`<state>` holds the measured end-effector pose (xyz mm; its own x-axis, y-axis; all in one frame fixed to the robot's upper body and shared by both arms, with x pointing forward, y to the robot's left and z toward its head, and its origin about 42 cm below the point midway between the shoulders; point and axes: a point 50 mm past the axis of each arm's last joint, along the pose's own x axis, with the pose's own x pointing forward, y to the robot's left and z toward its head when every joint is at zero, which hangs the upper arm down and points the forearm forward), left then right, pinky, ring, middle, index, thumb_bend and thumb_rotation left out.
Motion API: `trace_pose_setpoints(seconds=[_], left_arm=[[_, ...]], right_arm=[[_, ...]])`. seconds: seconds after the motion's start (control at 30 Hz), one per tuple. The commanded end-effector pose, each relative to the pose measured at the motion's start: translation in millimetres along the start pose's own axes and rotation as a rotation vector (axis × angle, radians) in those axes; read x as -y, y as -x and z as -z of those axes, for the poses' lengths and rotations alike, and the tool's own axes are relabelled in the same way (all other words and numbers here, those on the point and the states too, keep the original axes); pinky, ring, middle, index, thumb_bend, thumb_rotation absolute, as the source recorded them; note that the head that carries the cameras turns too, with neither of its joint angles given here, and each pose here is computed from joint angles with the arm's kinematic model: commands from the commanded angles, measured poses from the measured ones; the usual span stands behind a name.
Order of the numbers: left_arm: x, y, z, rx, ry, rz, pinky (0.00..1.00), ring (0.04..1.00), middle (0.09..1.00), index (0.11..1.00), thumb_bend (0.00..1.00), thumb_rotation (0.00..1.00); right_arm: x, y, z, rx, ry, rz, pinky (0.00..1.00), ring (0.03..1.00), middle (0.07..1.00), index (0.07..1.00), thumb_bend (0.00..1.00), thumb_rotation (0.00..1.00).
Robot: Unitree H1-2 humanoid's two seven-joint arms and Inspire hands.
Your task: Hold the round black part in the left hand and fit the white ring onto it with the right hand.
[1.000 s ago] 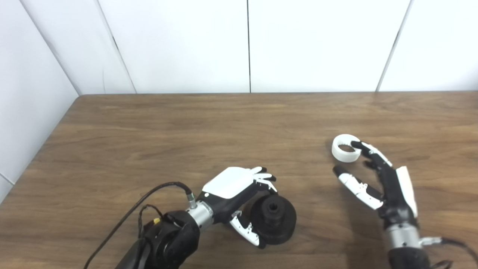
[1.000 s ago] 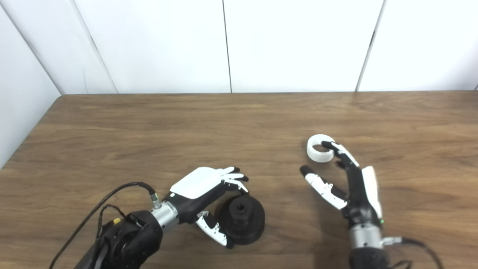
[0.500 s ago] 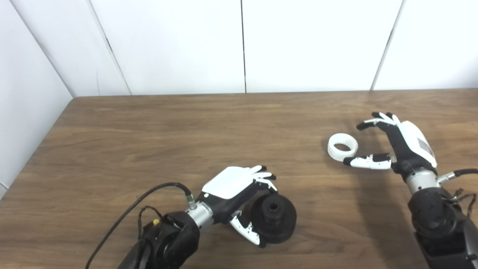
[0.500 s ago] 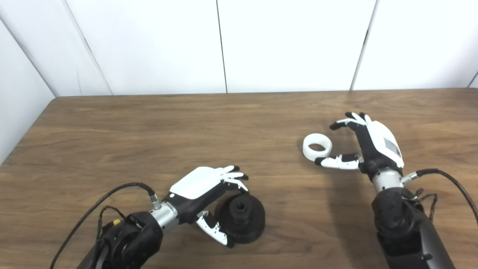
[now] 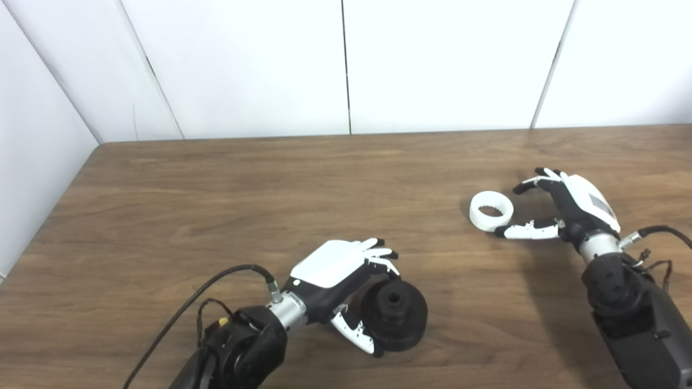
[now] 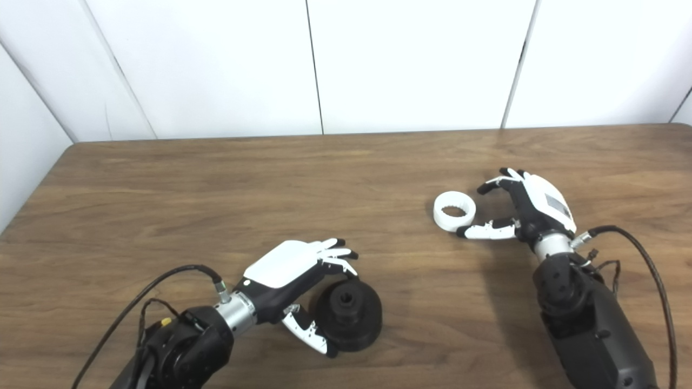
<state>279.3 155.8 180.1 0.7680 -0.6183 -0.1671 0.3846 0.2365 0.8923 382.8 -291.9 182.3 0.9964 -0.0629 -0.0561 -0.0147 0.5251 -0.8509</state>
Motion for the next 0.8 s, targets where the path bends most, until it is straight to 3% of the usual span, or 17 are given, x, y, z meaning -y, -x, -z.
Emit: trace_pose_setpoints(seconds=[0.0, 0.77], left_arm=[[-9, 1, 1, 0.009, -0.025, -0.039, 0.95, 0.980, 0.914, 0.609, 0.83, 0.24], [-9, 1, 2, 0.002, -0.022, -0.040, 0.95, 0.982, 0.916, 0.612, 0.83, 0.24]], right_arm=[[22, -13, -18, 0.089, 0.012, 0.060, 1.00, 1.000, 0.941, 0.701, 0.91, 0.32], [12, -26, -39, 0.127, -0.007, 0.037, 1.00, 1.000, 0.936, 0.710, 0.91, 0.37]])
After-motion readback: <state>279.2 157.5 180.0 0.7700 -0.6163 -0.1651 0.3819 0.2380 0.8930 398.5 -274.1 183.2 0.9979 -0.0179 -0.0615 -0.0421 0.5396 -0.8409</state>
